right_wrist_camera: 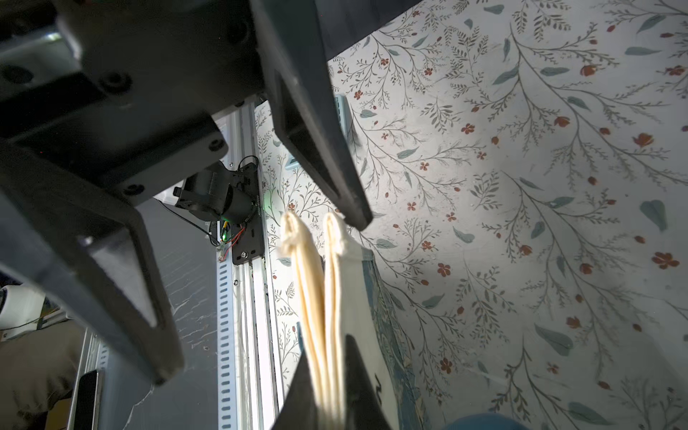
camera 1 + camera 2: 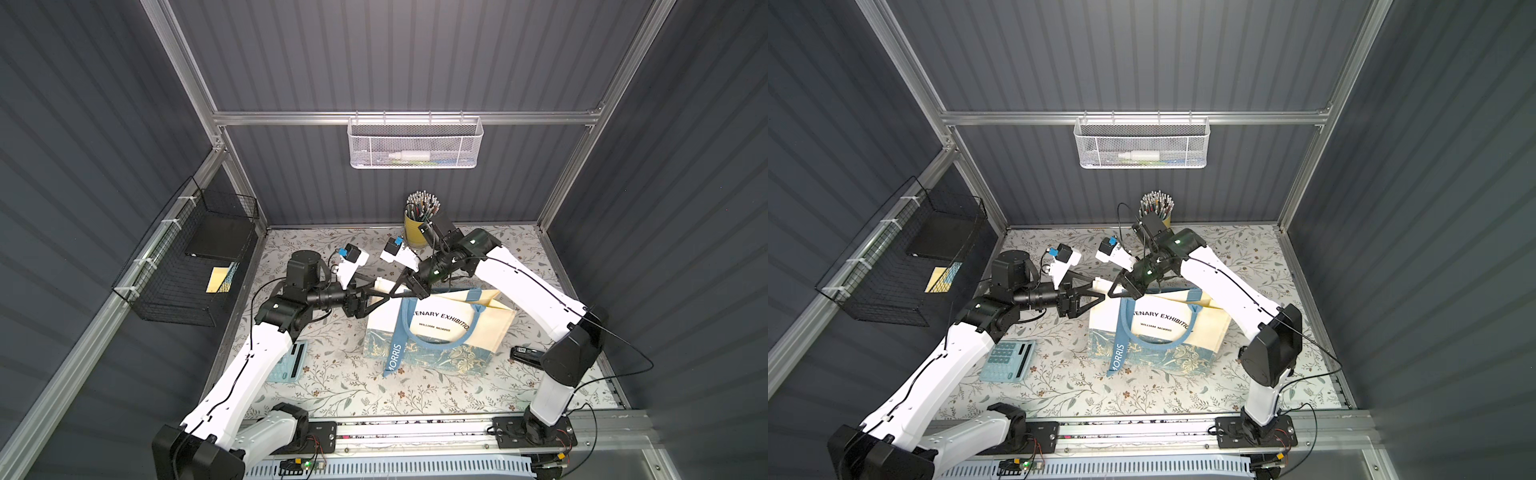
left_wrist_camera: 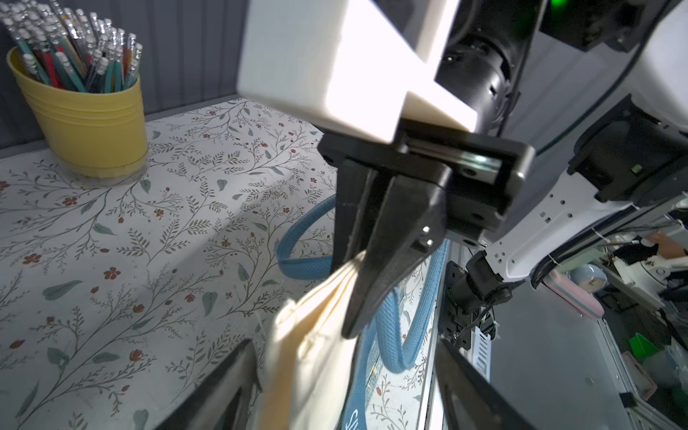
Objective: Put away the canvas bag
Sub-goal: Press the canvas bag at the center of the board.
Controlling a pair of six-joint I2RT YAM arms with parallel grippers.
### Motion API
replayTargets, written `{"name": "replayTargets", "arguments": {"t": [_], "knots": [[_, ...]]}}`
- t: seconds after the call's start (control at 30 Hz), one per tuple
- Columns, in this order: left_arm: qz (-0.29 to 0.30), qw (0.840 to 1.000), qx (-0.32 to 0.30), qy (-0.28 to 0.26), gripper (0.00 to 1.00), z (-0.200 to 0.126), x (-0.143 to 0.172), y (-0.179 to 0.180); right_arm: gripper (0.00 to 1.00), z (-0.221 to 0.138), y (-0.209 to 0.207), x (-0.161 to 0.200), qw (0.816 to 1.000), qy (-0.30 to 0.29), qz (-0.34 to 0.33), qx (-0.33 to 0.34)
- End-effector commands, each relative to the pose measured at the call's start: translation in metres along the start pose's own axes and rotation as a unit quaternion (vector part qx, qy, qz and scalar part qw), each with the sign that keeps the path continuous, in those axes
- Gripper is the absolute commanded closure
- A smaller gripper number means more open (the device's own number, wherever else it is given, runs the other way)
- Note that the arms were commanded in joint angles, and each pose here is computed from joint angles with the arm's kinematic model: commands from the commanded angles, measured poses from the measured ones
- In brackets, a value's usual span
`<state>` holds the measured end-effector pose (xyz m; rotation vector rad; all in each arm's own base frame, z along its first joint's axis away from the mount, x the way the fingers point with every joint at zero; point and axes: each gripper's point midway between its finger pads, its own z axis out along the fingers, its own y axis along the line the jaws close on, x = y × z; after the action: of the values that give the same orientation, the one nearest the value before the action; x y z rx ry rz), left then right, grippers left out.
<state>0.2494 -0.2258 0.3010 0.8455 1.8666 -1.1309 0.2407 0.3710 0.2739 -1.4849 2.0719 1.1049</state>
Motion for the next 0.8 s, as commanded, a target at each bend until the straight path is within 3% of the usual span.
{"name": "replayTargets", "arguments": {"t": [0.0,0.13,0.27,0.37,0.4,0.47,0.57,0.63,0.7,0.77], "knots": [[0.006,0.998,0.062,0.022,0.39,0.003,0.011,-0.019,1.00,-0.005,0.007,-0.001,1.000,0.000,-0.013,0.000],[-0.005,0.997,0.068,0.033,0.46,0.007,0.019,-0.015,1.00,-0.001,0.014,0.001,1.000,0.004,-0.017,-0.016],[0.000,0.998,0.063,0.028,0.64,0.007,0.016,-0.013,1.00,0.004,0.021,0.004,0.999,0.012,-0.025,-0.023],[-0.004,0.997,0.064,0.032,0.72,0.010,0.017,-0.010,1.00,0.005,0.023,0.004,0.999,0.011,-0.025,-0.030],[-0.004,0.997,0.064,0.032,0.77,0.010,0.017,-0.010,1.00,0.005,0.023,0.004,0.999,0.011,-0.025,-0.032],[-0.003,0.997,0.063,0.033,0.98,0.010,0.017,-0.010,1.00,0.005,0.025,0.004,0.999,0.012,-0.027,-0.034],[0.004,0.997,0.064,0.031,1.00,0.008,0.015,-0.012,1.00,0.005,0.021,0.005,0.999,0.014,-0.028,-0.023],[0.018,0.998,0.058,0.028,1.00,0.005,0.012,-0.014,0.89,0.004,0.016,0.004,1.000,0.011,-0.028,-0.006],[0.039,0.997,0.056,0.024,1.00,0.000,0.009,-0.019,0.71,-0.005,0.004,0.000,1.000,-0.003,-0.016,0.018],[0.059,0.996,0.059,0.017,1.00,-0.004,0.004,-0.026,0.62,-0.023,-0.014,-0.002,0.998,-0.048,0.025,0.025]]}}
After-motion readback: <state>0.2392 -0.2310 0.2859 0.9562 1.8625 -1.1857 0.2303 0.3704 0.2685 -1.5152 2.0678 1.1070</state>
